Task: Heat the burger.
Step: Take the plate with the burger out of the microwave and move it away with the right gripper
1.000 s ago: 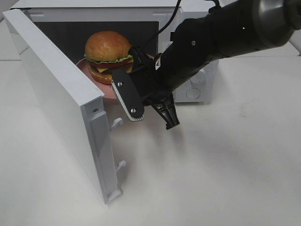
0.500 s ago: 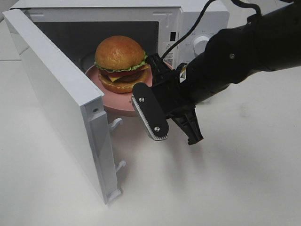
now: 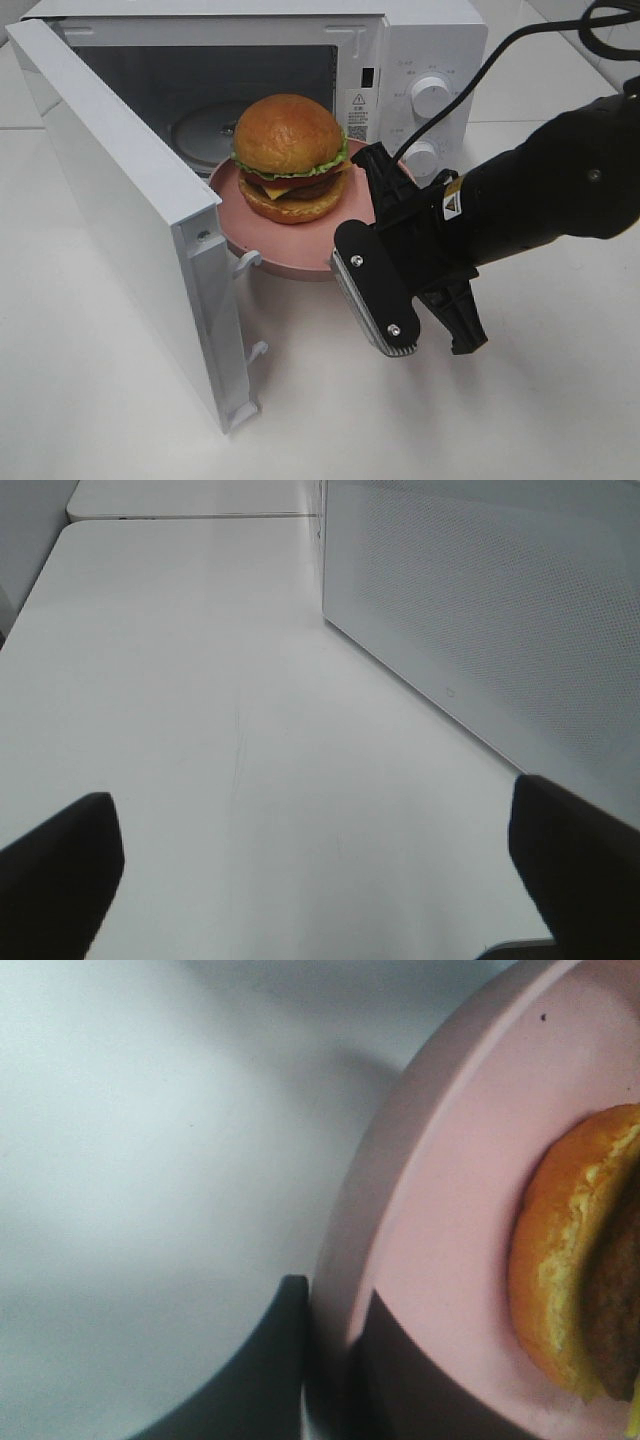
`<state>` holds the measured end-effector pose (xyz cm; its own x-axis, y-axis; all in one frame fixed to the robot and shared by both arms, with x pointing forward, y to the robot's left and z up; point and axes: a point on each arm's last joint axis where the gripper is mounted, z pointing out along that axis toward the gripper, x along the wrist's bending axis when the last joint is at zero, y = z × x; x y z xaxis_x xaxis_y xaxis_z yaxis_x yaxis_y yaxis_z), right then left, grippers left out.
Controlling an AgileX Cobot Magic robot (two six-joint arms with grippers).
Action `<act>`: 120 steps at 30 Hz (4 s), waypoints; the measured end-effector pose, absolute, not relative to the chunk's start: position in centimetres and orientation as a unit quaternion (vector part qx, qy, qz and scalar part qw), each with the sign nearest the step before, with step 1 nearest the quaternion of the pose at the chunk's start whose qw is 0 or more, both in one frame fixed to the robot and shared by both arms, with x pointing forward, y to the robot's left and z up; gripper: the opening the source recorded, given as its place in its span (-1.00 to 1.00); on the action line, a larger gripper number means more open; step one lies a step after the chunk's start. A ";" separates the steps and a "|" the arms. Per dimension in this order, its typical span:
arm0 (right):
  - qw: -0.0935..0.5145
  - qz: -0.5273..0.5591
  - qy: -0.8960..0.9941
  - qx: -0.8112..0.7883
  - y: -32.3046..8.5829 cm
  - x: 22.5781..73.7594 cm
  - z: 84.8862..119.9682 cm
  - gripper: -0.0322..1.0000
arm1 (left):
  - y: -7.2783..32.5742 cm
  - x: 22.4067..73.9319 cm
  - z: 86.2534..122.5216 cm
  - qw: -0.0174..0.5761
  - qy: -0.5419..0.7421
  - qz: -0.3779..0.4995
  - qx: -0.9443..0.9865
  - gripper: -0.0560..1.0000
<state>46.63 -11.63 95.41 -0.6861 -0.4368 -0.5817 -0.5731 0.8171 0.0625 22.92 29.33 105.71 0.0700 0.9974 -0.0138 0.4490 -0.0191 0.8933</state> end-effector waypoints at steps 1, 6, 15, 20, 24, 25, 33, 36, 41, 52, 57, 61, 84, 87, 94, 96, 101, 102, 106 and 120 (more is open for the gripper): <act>0.283 0.121 0.910 -0.277 -11.6 46.6 95.4 -0.80 | 29.3 22.9 105.7 0.388 0.583 0.354 0.620 0.97; 0.282 0.120 0.910 -0.277 -12.5 45.5 95.5 -0.80 | 29.3 22.9 105.7 0.388 0.583 0.354 0.620 0.97; 0.290 0.127 0.910 -0.268 -14.5 43.0 96.2 -0.80 | 29.3 22.9 105.7 0.388 0.583 0.354 0.620 0.97; 0.292 0.134 0.912 -0.253 -15.7 41.4 96.5 -0.80 | 29.3 22.9 105.7 0.388 0.583 0.354 0.620 0.97; 0.287 0.130 0.914 -0.255 -16.6 40.3 96.6 -0.80 | 29.3 22.9 105.7 0.388 0.583 0.354 0.620 0.97; 0.284 0.128 0.916 -0.255 -17.0 39.9 96.5 -0.80 | 29.3 22.9 105.7 0.388 0.583 0.354 0.620 0.97; 0.279 0.112 0.926 -0.230 -19.2 37.6 97.4 -0.80 | 29.3 22.9 105.7 0.388 0.583 0.354 0.620 0.97; 0.280 0.100 0.929 -0.221 -20.1 37.0 97.9 -0.80 | 29.3 22.9 105.7 0.388 0.583 0.354 0.620 0.97; 0.283 0.081 0.938 -0.185 -21.4 36.1 98.6 -0.80 | 29.3 22.9 105.7 0.388 0.583 0.354 0.620 0.97; 0.314 0.029 0.947 -0.061 -23.6 36.1 99.4 -0.80 | 29.3 22.9 105.7 0.388 0.583 0.354 0.620 0.97; 0.326 0.016 0.945 -0.013 -24.1 36.3 99.5 -0.80 | 29.3 22.9 105.7 0.388 0.583 0.354 0.620 0.97; 0.326 0.000 0.945 0.036 -24.7 36.3 99.5 -0.80 | 29.3 22.9 105.7 0.388 0.583 0.354 0.620 0.97; 0.354 -0.042 0.850 0.389 -27.2 36.4 99.5 -0.80 | 29.3 22.9 105.7 0.388 0.583 0.354 0.620 0.97; 0.341 -0.066 0.837 0.422 -26.9 36.9 98.6 -0.80 | 29.3 22.9 105.7 0.388 0.583 0.354 0.620 0.97; 0.329 -0.091 0.817 0.466 -26.1 38.0 96.9 -0.80 | 29.3 22.9 105.7 0.388 0.583 0.354 0.620 0.97; 0.328 -0.095 0.805 0.485 -25.9 38.3 96.5 -0.80 | 29.3 22.9 105.7 0.388 0.583 0.354 0.620 0.97; 0.330 -0.105 0.778 0.524 -25.0 39.5 95.6 -0.80 | 29.3 22.9 105.7 0.388 0.583 0.354 0.620 0.97; 0.331 -0.109 0.769 0.535 -24.6 40.1 95.2 -0.80 | 29.3 22.9 105.7 0.388 0.583 0.354 0.620 0.97; 0.333 -0.117 0.759 0.547 -24.1 40.9 94.4 -0.80 | 29.3 22.9 105.7 0.388 0.583 0.354 0.620 0.97; 0.312 -0.126 0.746 0.575 -22.3 42.7 89.1 -0.80 | 29.3 22.9 105.7 0.388 0.583 0.354 0.620 0.97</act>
